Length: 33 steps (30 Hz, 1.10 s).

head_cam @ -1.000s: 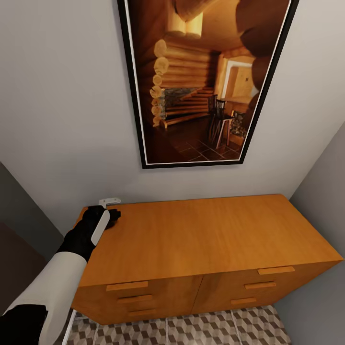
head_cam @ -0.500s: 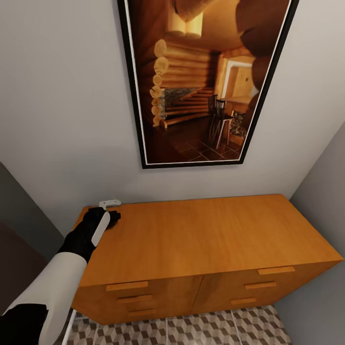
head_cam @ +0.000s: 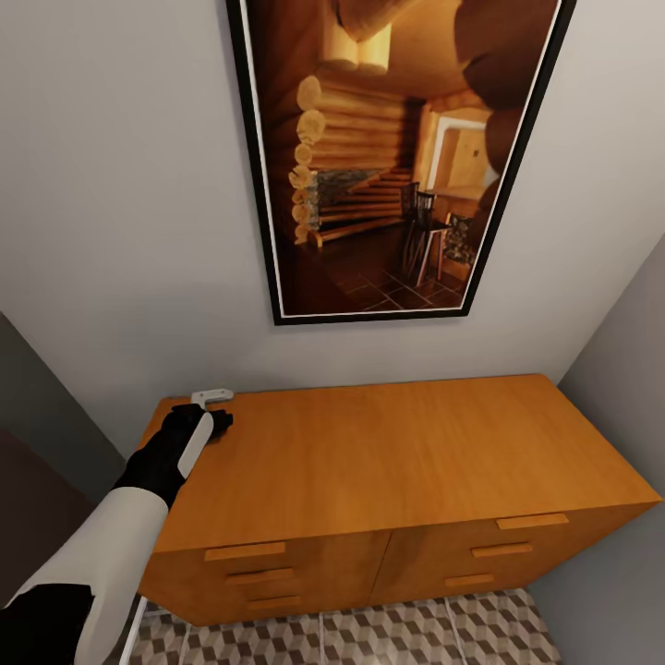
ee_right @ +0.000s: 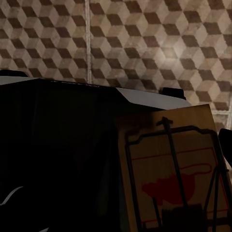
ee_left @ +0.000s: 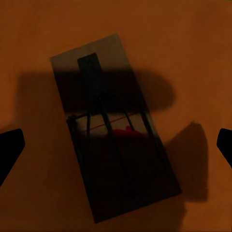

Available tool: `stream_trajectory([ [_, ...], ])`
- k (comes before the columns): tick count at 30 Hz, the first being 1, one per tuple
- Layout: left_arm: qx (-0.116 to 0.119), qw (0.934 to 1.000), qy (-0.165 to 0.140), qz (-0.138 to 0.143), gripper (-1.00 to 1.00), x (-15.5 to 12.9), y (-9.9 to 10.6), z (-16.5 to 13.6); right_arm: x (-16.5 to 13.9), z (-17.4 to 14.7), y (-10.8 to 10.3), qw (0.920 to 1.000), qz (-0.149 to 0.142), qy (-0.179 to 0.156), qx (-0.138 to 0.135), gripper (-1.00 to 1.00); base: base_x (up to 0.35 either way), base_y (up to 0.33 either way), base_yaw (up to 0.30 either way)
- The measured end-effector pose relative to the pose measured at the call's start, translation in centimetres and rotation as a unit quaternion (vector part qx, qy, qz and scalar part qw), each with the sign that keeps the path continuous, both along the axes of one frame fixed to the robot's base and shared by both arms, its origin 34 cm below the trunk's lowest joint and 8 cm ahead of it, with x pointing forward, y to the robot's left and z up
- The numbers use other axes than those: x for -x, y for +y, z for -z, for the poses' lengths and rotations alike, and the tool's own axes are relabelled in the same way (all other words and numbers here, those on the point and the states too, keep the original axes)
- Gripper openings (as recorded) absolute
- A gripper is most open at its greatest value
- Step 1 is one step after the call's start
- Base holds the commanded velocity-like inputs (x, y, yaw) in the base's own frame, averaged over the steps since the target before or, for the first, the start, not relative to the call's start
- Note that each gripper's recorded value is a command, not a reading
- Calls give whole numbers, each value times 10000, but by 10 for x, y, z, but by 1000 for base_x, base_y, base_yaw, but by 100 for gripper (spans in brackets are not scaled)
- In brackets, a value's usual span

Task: Take the four mousetraps from the cabinet in the bathroom and place them on the bathroom floor. Make sure all four end up on the same floor surface, and ensure that at least two of them are either under or directly next to the same bathroom sink.

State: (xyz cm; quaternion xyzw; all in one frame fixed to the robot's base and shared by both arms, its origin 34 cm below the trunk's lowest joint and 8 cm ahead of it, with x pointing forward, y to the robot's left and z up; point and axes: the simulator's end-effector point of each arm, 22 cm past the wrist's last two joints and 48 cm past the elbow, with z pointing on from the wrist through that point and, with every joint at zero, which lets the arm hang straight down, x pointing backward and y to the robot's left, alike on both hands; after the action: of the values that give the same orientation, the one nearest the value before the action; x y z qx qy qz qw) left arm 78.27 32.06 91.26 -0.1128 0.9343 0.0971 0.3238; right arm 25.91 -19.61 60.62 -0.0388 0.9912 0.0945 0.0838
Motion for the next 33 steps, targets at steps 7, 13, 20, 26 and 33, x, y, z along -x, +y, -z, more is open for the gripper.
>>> stream_trajectory([
  [7, -3, 10000, 53, -4, 100, 3, 0, 5, 0, 0, -1, 10000, 0, 0, 3, -100, 0, 0, 0],
  [13, 2, 10000, 59, -7, 100, 3, -1, 7, 0, 0, -1, 10000, 0, 0, 7, -100, 0, 0, 0],
  [20, 7, 10000, 74, 3, 100, 4, -2, 9, 0, 0, -1, 10000, 1, 0, 7, -100, 0, 0, 0],
  [26, 16, 10000, 81, 9, 100, 4, -4, 10, 0, 0, -1, 10000, 0, 0, 7, -100, 0, 0, 0],
  [33, 19, 10000, 87, 11, 100, 4, -4, 10, 0, 0, -1, 10000, 2, 0, 8, -100, 0, 0, 0],
])
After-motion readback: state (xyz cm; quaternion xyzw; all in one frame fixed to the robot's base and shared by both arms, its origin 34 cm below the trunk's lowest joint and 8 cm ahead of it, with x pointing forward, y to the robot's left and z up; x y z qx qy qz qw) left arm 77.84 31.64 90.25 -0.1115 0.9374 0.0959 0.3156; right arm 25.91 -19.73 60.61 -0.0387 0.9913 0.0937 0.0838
